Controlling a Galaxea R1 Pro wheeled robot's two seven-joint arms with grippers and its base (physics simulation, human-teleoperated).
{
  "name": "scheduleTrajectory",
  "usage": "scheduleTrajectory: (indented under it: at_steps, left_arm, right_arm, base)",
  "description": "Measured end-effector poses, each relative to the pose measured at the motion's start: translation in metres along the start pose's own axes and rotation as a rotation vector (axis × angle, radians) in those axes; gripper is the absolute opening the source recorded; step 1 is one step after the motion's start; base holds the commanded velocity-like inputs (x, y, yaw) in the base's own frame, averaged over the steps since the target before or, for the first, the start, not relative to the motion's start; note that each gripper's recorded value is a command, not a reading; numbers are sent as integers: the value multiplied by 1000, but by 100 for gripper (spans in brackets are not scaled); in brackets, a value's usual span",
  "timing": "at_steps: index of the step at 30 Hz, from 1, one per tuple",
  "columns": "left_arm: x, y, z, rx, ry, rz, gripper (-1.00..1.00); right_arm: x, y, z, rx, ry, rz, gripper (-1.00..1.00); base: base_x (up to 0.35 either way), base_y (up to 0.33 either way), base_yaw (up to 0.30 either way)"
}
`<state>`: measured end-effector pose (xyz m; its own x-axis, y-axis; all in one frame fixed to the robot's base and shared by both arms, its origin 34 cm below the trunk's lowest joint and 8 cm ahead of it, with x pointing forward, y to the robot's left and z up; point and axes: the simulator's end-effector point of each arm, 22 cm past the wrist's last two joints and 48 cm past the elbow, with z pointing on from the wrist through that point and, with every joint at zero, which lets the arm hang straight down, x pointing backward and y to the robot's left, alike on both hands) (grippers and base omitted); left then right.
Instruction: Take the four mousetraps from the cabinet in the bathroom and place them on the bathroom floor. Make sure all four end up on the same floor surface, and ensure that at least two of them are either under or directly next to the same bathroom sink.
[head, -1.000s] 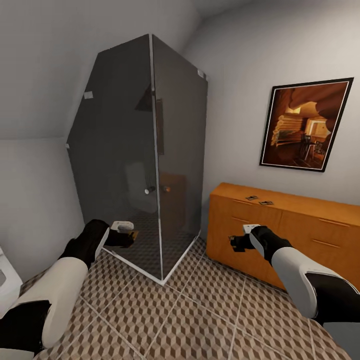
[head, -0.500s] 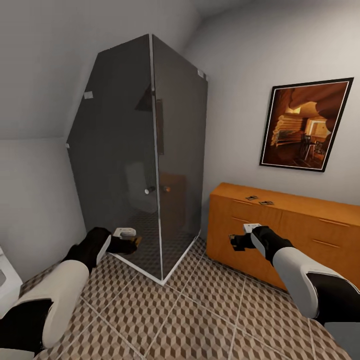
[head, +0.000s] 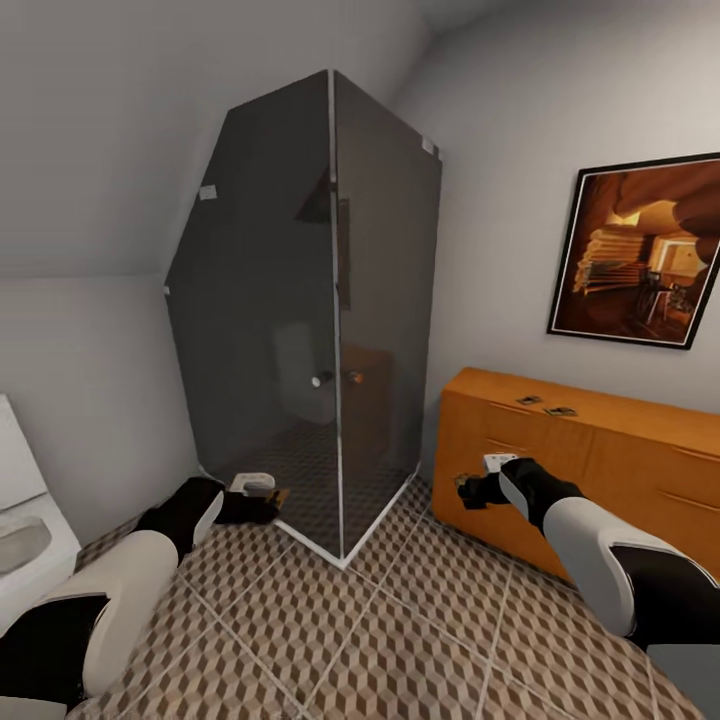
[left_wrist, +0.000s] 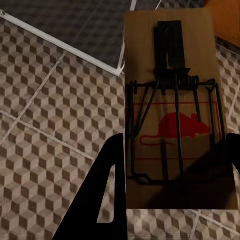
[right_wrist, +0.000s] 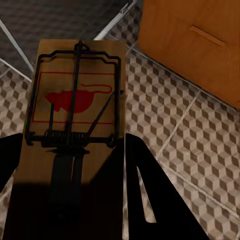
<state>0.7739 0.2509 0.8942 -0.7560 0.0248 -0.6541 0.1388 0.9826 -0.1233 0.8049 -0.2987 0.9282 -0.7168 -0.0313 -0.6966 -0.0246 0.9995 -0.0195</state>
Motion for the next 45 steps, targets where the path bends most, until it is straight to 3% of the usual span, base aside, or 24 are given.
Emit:
scheduleTrajectory:
  at_steps: [13, 19, 27, 38, 45]
  left_arm:
    - [1, -1, 0, 7, 0, -14, -100]
    - [1, 0, 0, 5, 0, -14, -100]
    - [2, 9, -1, -6, 2, -20, -100]
    - [2, 14, -2, 13, -7, -73, -100]
    - [3, 19, -3, 11, -8, -84, -100]
  right_arm:
    - [39, 9, 13, -16, 52, -10, -100]
    - [41, 11, 14, -20, 42, -13, -100]
    - [40, 11, 14, -22, 37, -13, -100]
    - [41, 5, 14, -17, 39, -11, -100]
    - [41, 6, 14, -18, 39, -12, -100]
  base:
    - [0, 0, 270]
    - [0, 0, 241]
    - [0, 0, 24]
    - [0, 0, 1]
    - [0, 0, 0]
